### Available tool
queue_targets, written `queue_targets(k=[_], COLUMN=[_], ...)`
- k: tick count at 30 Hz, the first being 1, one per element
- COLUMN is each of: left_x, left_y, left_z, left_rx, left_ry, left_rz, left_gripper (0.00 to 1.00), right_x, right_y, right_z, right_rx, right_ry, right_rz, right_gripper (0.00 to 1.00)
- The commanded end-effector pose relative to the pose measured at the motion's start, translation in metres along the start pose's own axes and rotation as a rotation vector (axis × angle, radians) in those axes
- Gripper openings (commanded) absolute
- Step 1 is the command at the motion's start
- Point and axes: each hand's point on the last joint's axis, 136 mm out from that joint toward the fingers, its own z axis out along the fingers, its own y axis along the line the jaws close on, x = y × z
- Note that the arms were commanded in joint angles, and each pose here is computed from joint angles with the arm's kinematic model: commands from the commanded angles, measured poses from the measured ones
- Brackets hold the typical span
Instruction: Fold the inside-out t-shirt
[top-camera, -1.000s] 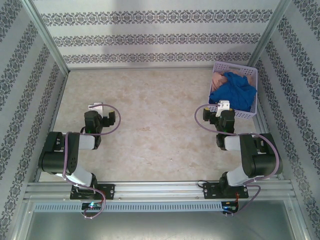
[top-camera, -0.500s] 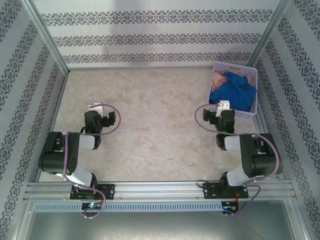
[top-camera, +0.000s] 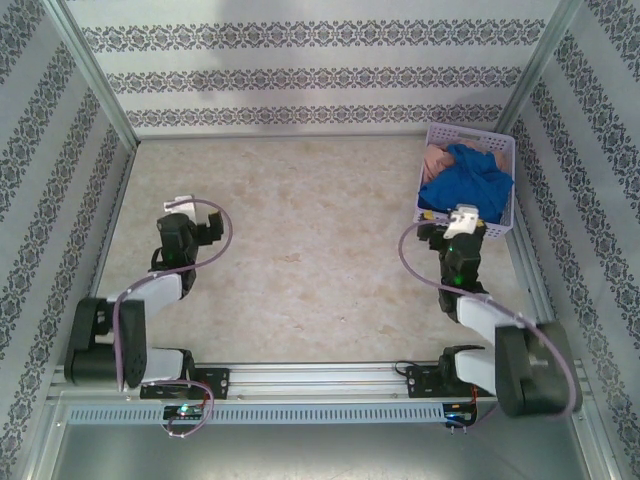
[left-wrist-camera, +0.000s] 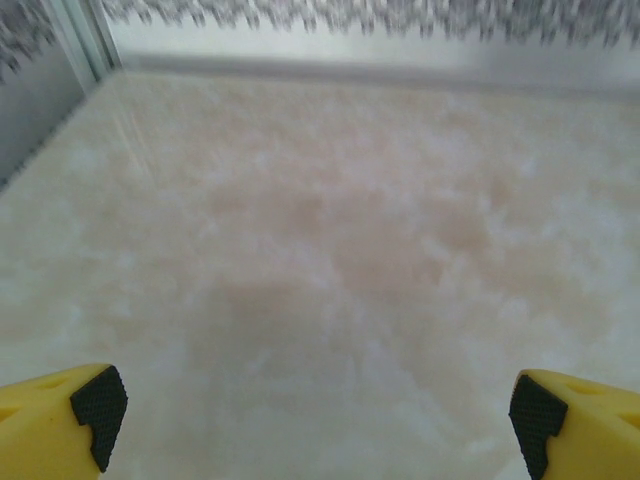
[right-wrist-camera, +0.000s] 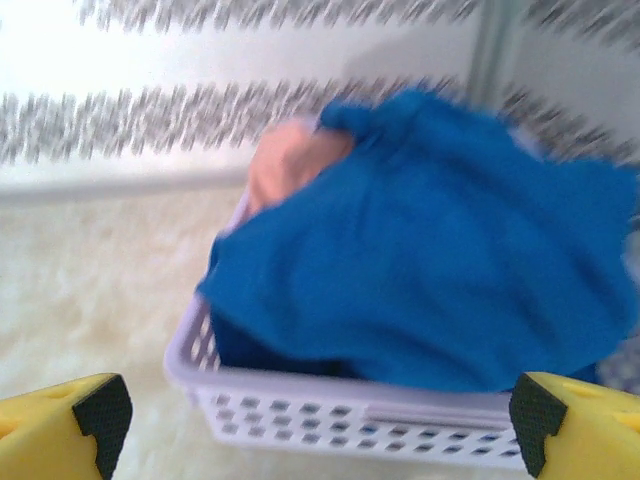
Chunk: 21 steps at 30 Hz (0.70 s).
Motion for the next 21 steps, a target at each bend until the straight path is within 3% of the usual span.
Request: queue_targets(k=[1,5,8,14,17,21], left_x=[-0.016,-0.042,-0.05,-0.041,-0.033,-0.025], left_y=[-0.007,-0.039,-0.078,-0.168,-0.198,-0.221], left_z=[-0.017,-0.03,-0.034,-0.041,-0.044,-0.044], left_rx=[0.031,0.203,0.329,0.462,0.49,0.524], left_ry=[0.018,0.018,0.068,0.25,0.301,0.335], left_rz=[-0.111,-0.301,-0.348,-0.12,-0.021,0.011], left_gripper=[1.0,0.98,0.97,0.97,0.98,0.98], right_x=[-0.022,-0.048,-0.06,-0.06,-0.055,-0.036], right_y=[-0.028,-0.017,0.006,0.048,0.029,-0.014], right_z=[-0.018,-0.03,-0.025,0.002,0.024,0.057], right_rx=[0.138,0.077,0.012,-0.015,0.046,0.129], right_ry=[-0.051,-0.068,-0.021,0.148,0.256,0.446], right_rz=[0.127,0.228,0.236,0.04,0.04,0.079], right_gripper=[0.98,0.98,0.97,0.98,0.98,0.98])
